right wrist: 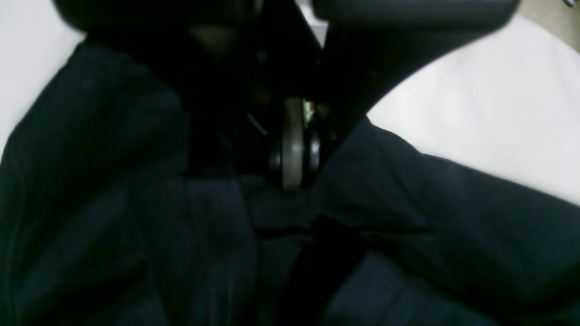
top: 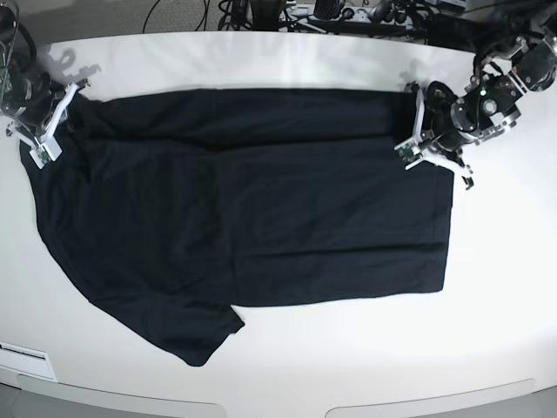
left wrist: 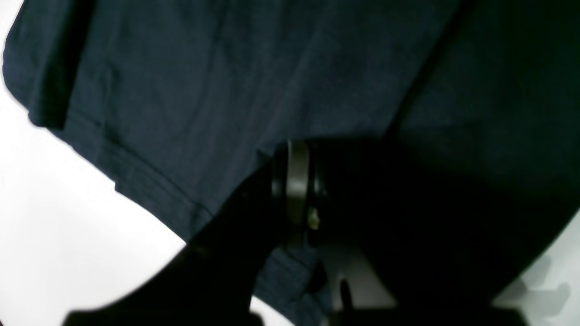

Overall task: Fold the T-shirt properly
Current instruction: 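Drag the shirt by its shoulders toward the robot, flattening it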

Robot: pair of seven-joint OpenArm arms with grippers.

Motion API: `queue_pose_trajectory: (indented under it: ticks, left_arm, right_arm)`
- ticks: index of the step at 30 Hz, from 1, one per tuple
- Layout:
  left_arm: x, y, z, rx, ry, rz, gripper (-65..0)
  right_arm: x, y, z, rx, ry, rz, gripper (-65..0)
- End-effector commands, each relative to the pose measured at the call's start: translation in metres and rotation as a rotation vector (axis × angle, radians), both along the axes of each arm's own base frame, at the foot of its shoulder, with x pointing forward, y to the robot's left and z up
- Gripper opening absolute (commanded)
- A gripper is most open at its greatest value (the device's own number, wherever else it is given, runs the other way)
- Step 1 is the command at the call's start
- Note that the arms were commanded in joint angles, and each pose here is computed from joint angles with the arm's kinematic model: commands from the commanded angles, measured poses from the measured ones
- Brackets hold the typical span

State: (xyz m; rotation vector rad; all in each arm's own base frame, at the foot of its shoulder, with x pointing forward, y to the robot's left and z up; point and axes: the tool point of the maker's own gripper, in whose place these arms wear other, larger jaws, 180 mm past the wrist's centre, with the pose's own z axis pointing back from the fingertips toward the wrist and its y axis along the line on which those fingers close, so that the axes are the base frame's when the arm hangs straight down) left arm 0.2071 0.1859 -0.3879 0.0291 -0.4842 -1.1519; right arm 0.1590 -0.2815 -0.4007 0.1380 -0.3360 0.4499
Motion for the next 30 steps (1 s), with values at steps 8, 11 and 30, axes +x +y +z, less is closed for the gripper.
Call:
queue_pose_trajectory:
  ticks: [8,11,30]
  left_arm:
    - [-0.043,0.005,0.002,0.086,0.084,-0.092,-65.0]
    - [-0.044,-0.003,0.008,0.067,0.076,-0.108,-65.0]
    - [-0.055,-0.007,0.017,0.128,0.009,-0.149,-65.0]
  right_arm:
    - [-0.06,-0.031,0.009,-0.145,0.142,-0.035,-65.0]
    - [-0.073,-0.032,0.017,-0.16,0.141,-0.044,-65.0]
    - [-0.097,-0.042,0.018,-0.225,0.24,-0.09,-65.0]
